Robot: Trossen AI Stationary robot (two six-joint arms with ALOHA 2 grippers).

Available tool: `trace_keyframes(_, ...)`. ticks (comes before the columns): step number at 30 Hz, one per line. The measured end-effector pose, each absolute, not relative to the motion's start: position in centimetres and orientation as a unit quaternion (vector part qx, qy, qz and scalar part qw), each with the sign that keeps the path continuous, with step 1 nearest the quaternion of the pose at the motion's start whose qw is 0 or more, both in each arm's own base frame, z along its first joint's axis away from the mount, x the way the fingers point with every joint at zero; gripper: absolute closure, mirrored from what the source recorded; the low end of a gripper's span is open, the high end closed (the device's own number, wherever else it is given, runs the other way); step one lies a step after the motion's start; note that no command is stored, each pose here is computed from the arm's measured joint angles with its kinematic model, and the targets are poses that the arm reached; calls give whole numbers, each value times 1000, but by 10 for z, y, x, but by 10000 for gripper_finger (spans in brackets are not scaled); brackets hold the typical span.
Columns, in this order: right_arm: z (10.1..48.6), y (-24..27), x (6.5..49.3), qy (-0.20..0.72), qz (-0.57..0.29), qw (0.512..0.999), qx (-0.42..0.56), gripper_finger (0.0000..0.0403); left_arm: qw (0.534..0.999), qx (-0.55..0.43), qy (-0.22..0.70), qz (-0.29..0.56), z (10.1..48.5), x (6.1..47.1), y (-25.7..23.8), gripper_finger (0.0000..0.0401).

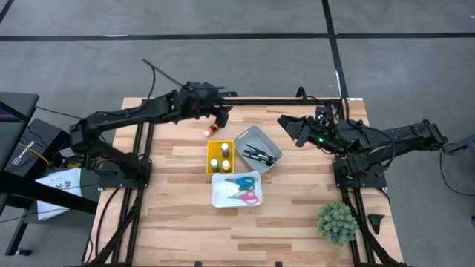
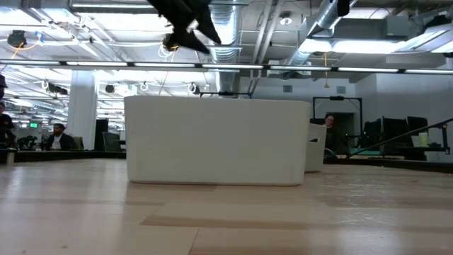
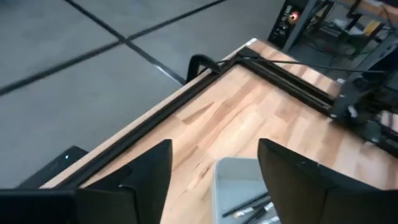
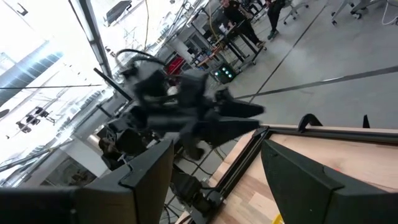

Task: Pick & Place Paint Supplies
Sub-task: Put the orange paint bottle into the yellow bin

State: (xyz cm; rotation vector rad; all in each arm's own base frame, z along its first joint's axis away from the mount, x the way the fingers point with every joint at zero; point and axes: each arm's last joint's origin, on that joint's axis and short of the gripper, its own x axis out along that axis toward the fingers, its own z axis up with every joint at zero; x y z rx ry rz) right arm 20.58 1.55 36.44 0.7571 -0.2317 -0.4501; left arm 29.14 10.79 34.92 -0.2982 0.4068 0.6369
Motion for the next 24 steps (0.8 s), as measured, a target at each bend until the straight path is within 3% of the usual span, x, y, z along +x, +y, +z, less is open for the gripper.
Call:
trace_keyframes(5, 364, 15, 206, -113, -219, 898, 366, 163, 897, -166, 243, 329, 319, 302, 142, 157)
trace_keyframes(13, 364, 14, 206, -113, -220, 897, 366, 163, 846, -176, 363, 349, 257, 311, 181, 170)
trace_keyframes(24, 364, 14, 206, -114, -219, 895, 370, 163, 784, -191, 499, 316, 186, 315, 201, 167)
